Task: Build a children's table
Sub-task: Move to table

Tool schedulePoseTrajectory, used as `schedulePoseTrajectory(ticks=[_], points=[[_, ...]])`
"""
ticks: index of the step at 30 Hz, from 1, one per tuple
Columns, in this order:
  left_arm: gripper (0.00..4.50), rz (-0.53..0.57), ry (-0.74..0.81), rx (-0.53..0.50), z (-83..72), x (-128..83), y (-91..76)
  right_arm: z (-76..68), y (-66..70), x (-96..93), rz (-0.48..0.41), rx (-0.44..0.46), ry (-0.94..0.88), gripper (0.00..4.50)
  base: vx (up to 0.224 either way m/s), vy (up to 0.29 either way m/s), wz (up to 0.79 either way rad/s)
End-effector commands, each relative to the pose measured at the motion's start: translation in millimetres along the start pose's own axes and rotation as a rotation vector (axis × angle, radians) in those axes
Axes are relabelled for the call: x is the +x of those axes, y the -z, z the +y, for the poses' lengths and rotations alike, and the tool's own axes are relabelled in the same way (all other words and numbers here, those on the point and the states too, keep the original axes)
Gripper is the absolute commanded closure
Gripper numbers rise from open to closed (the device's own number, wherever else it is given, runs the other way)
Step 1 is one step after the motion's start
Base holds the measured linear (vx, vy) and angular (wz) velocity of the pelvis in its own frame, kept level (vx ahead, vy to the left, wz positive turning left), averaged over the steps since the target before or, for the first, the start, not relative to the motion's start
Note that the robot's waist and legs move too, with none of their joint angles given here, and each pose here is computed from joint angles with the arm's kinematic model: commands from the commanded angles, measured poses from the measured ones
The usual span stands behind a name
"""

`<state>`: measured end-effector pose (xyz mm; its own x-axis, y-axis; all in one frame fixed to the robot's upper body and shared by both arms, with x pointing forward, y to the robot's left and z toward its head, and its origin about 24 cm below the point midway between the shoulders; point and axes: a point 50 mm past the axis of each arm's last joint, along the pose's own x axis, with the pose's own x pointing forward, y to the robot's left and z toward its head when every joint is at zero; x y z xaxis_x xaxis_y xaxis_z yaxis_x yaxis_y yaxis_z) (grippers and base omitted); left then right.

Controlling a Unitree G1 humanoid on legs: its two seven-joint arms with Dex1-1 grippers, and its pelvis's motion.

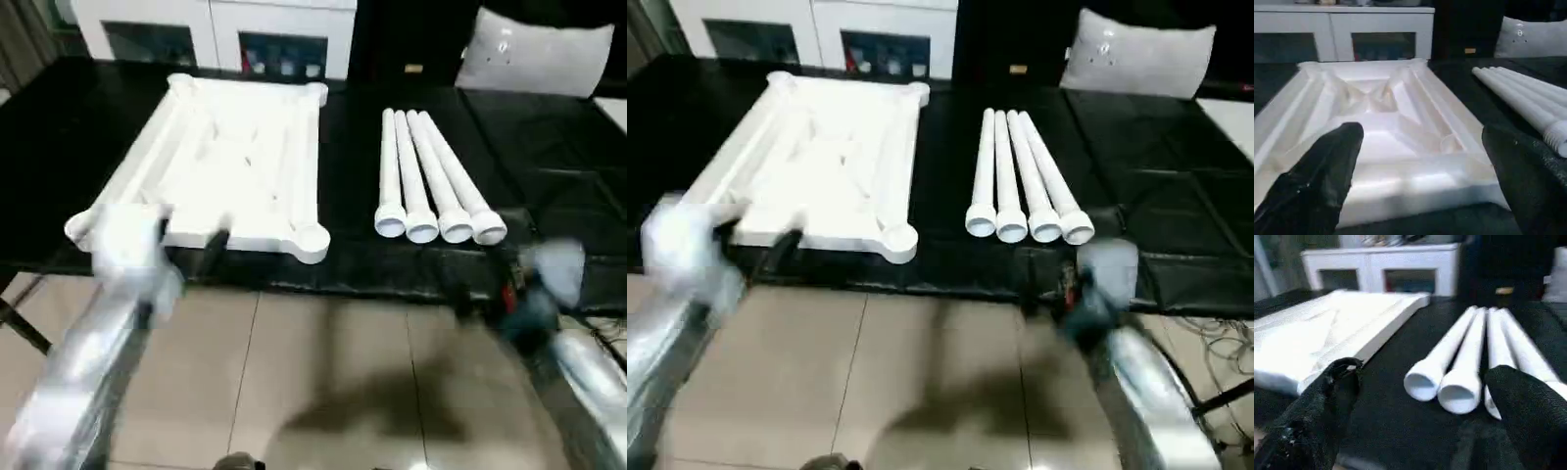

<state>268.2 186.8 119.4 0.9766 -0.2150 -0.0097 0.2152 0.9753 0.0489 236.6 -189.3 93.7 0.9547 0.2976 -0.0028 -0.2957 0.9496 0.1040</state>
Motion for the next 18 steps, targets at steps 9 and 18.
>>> schedulePoseTrajectory(ticks=[9, 18], points=[[0.07, 0.068, 0.018, 0.008, -16.5, 24, 23.3, 5.2, -3.7, 16.1, -0.051, -0.063, 0.139, 0.00, 0.000, 0.000, 0.00], [0.07, 0.099, 0.005, -0.013, -30.3, 22, 39.7, 13.1, 10.6, 31.0, 0.073, 0.015, 0.095, 0.00, -0.011, 0.064, 0.03]])
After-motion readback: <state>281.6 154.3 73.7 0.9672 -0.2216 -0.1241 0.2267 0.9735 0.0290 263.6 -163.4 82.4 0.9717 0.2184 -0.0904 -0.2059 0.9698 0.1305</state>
